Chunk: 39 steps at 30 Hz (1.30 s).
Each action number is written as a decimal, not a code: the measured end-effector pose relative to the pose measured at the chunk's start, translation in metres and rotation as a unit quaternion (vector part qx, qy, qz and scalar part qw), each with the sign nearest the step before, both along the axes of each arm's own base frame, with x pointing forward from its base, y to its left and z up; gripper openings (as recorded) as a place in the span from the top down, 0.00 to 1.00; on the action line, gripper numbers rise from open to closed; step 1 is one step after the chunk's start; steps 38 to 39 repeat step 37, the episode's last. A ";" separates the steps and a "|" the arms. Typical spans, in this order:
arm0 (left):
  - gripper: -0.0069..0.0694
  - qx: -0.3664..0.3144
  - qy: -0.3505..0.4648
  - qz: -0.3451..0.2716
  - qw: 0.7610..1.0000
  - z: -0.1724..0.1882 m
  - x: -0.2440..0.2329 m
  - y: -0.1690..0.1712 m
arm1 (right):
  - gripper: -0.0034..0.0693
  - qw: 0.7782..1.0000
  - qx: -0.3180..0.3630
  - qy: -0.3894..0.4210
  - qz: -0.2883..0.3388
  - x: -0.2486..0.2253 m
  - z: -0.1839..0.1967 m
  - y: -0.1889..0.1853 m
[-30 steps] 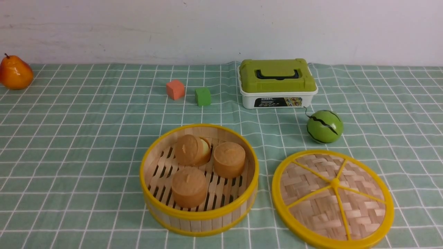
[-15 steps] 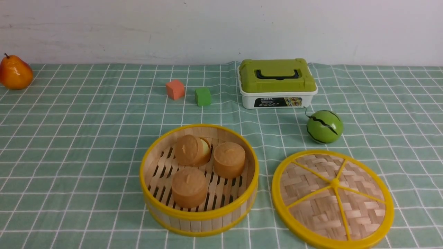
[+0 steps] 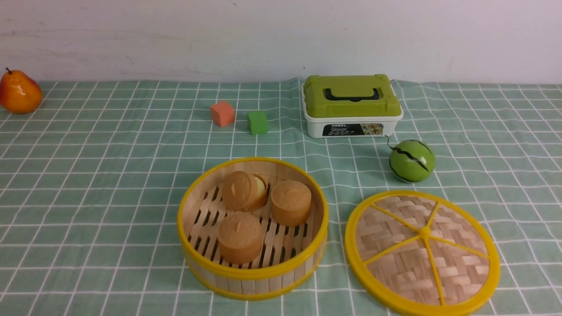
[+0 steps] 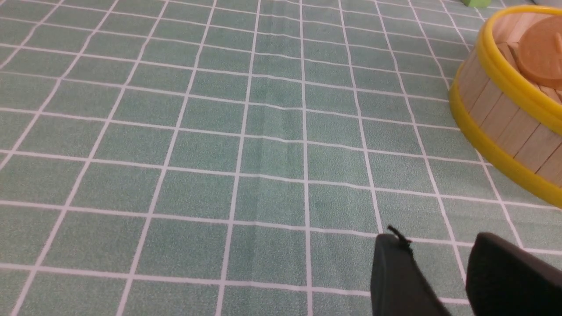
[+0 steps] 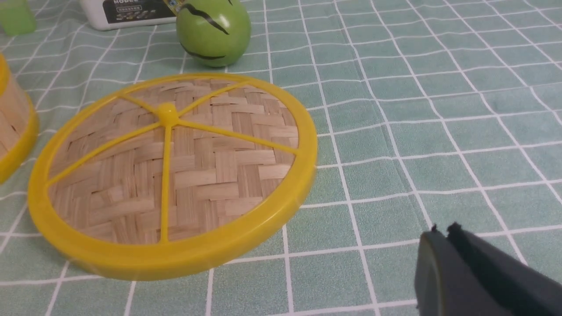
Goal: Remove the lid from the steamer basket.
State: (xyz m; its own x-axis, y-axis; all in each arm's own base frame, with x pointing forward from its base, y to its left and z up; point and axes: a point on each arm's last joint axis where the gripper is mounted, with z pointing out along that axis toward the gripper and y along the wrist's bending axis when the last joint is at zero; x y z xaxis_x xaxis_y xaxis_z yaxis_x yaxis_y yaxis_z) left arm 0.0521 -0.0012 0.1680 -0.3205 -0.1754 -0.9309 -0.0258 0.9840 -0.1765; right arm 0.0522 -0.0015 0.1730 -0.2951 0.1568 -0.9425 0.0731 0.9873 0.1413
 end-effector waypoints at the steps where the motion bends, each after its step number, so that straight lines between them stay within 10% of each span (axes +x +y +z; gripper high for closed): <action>1: 0.60 0.000 0.000 0.000 1.000 0.000 0.000 0.000 | 0.96 1.000 0.000 0.000 0.000 0.000 0.000 0.000; 39: 0.60 0.000 0.000 0.000 1.000 0.000 0.000 0.000 | 0.90 1.000 0.000 0.000 0.000 0.000 0.000 0.000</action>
